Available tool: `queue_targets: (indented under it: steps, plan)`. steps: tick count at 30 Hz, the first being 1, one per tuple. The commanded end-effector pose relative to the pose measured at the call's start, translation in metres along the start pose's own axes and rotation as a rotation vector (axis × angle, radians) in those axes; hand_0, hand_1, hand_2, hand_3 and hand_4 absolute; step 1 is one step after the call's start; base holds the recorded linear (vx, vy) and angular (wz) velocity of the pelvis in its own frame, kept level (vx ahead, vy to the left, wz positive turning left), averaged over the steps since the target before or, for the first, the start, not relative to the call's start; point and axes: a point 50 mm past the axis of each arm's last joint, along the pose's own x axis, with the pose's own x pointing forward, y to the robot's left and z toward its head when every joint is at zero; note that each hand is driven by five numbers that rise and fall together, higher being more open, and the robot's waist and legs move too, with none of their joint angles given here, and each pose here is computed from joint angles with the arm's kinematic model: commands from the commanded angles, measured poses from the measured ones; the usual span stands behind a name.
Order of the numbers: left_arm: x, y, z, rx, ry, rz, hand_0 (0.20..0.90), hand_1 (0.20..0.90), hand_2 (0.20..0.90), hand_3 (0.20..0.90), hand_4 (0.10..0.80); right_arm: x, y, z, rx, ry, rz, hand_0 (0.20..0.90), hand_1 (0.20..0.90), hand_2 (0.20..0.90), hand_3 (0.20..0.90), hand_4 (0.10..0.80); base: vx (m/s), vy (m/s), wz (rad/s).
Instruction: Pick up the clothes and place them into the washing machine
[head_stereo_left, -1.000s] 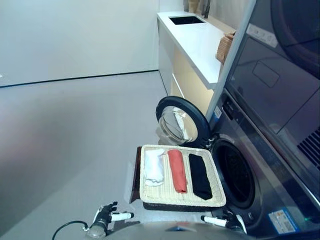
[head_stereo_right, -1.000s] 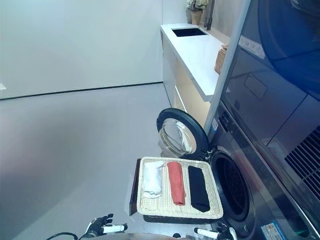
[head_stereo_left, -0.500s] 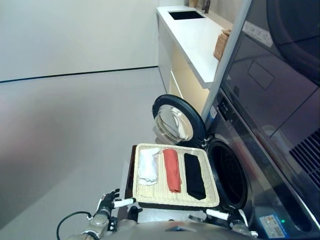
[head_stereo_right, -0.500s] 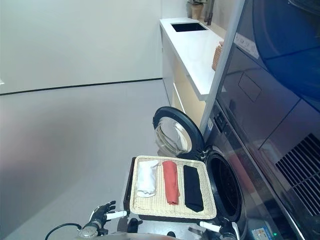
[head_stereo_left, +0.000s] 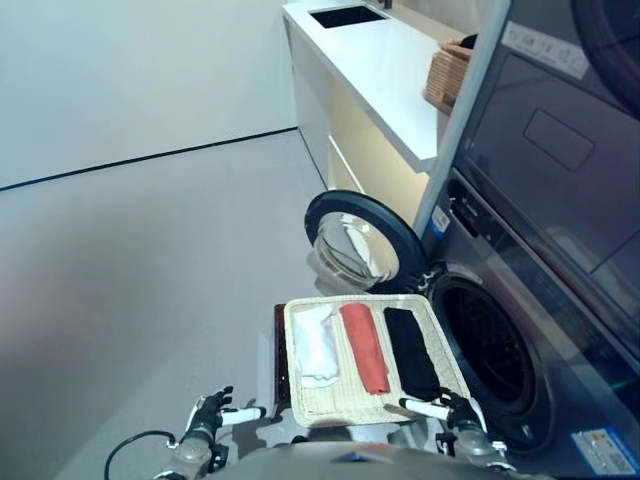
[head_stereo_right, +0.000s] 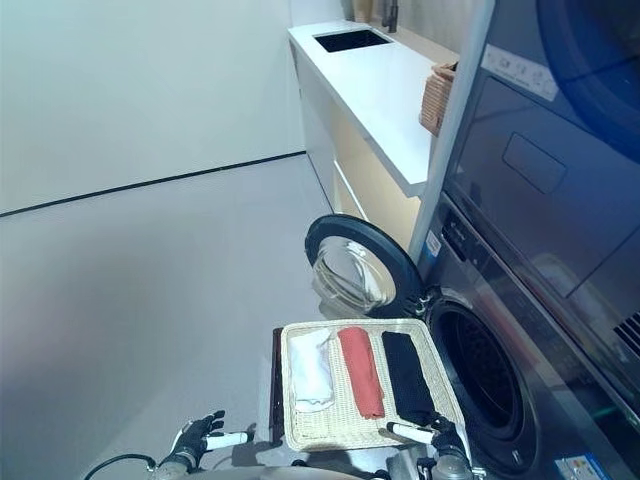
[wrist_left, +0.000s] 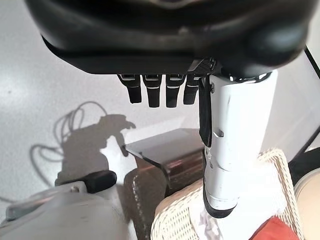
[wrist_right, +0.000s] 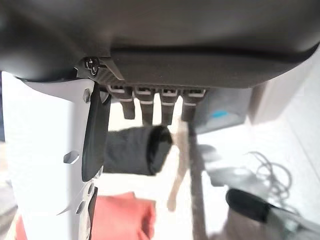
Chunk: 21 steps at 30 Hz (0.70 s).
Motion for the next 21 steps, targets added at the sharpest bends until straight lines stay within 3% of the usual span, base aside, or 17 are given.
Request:
queue_targets:
  steps: [1, 6, 13, 21]
  plan:
    - [0.004, 0.012, 0.018, 0.005, -0.072, 0.031, 0.9, 0.9, 0.9, 0.9, 0.8, 0.008, -0.022, 0.031, -0.019, -0.103, -0.085, 0.9, 0.9, 0.9, 0.9, 0.8, -0.059, -0.049, 0.1]
    - [0.007, 0.01, 0.036, -0.015, -0.138, 0.033, 0.9, 0.9, 0.9, 0.9, 0.8, 0.013, -0.033, 0.071, -0.043, -0.209, -0.135, 0.9, 0.9, 0.9, 0.9, 0.8, -0.134, -0.04, 0.12]
    - [0.01, 0.019, 0.097, -0.101, -0.36, 0.087, 0.9, 0.9, 0.9, 0.9, 0.8, 0.006, -0.043, 0.173, 0.023, -0.485, -0.216, 0.9, 0.9, 0.9, 0.9, 0.8, -0.262, -0.017, 0.11]
    - [0.006, 0.028, 0.131, -0.172, -0.489, 0.154, 0.9, 0.9, 0.9, 0.9, 0.8, -0.005, -0.051, 0.219, 0.076, -0.592, -0.297, 0.9, 0.9, 0.9, 0.9, 0.8, -0.037, 0.024, 0.04]
